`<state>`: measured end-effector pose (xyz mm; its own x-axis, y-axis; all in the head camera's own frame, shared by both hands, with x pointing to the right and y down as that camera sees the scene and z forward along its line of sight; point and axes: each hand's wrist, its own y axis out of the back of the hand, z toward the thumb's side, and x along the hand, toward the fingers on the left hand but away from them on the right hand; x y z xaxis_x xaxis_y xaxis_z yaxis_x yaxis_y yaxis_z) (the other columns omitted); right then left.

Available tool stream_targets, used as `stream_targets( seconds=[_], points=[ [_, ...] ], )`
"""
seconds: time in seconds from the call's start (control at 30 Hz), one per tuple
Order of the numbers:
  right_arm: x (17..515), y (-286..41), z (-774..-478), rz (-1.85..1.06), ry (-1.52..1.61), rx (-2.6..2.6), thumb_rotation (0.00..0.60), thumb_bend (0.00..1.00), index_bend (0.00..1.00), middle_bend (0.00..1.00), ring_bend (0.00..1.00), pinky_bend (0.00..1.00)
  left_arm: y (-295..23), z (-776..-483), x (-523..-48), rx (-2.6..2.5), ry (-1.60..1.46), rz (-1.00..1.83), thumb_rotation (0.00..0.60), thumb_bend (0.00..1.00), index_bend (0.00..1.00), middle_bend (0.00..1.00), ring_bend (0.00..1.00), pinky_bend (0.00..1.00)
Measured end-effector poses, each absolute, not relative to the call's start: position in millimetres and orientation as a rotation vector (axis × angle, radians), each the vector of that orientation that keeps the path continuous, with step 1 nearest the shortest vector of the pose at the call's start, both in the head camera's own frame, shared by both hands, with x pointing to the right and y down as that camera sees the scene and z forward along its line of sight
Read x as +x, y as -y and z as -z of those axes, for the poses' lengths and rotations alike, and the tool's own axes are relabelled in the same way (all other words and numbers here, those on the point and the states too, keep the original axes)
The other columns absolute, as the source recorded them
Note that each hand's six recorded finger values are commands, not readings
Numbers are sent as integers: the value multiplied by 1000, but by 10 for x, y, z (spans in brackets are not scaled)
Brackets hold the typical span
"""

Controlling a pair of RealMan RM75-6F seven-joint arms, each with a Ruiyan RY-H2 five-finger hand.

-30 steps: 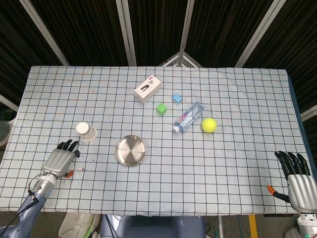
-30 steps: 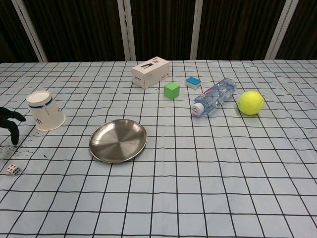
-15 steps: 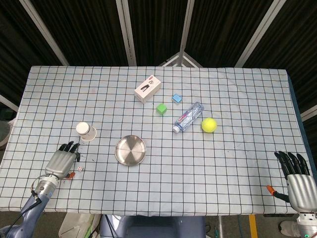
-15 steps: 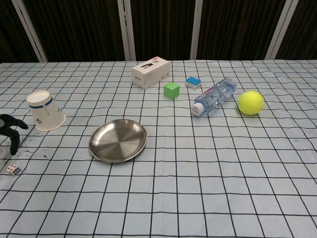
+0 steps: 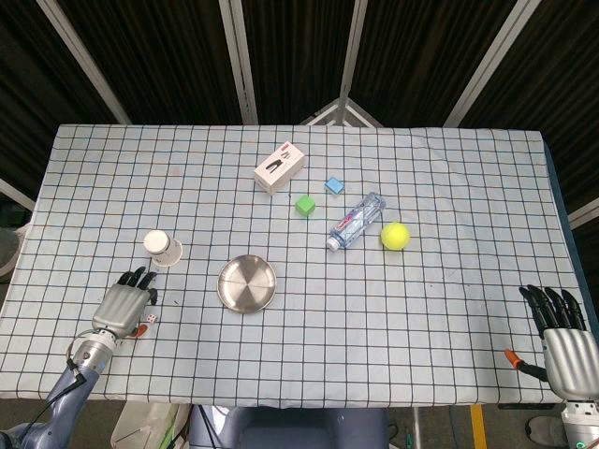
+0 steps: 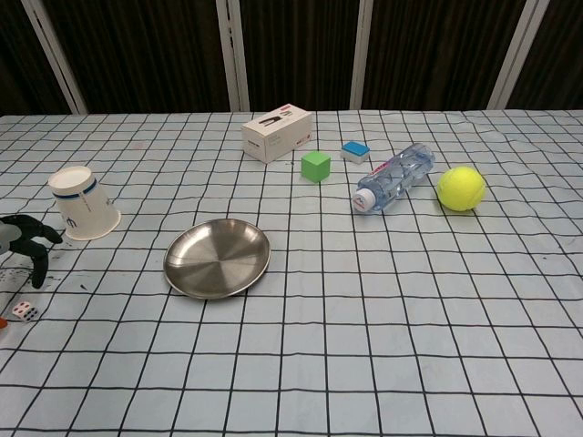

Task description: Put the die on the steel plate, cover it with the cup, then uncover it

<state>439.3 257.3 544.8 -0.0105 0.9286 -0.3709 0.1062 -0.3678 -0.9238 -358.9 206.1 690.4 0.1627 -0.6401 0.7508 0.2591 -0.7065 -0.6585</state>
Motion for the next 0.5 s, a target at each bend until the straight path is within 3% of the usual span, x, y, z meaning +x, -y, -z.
stream_targets(
  seconds=[0.5],
  points=[
    [4408,-2571,-5433,-1457,1110,-1550,600,132,120,137,95,32,-2082,-6932,-3529,-1740,-357,1612,600,339,490,112,0,112]
  ],
)
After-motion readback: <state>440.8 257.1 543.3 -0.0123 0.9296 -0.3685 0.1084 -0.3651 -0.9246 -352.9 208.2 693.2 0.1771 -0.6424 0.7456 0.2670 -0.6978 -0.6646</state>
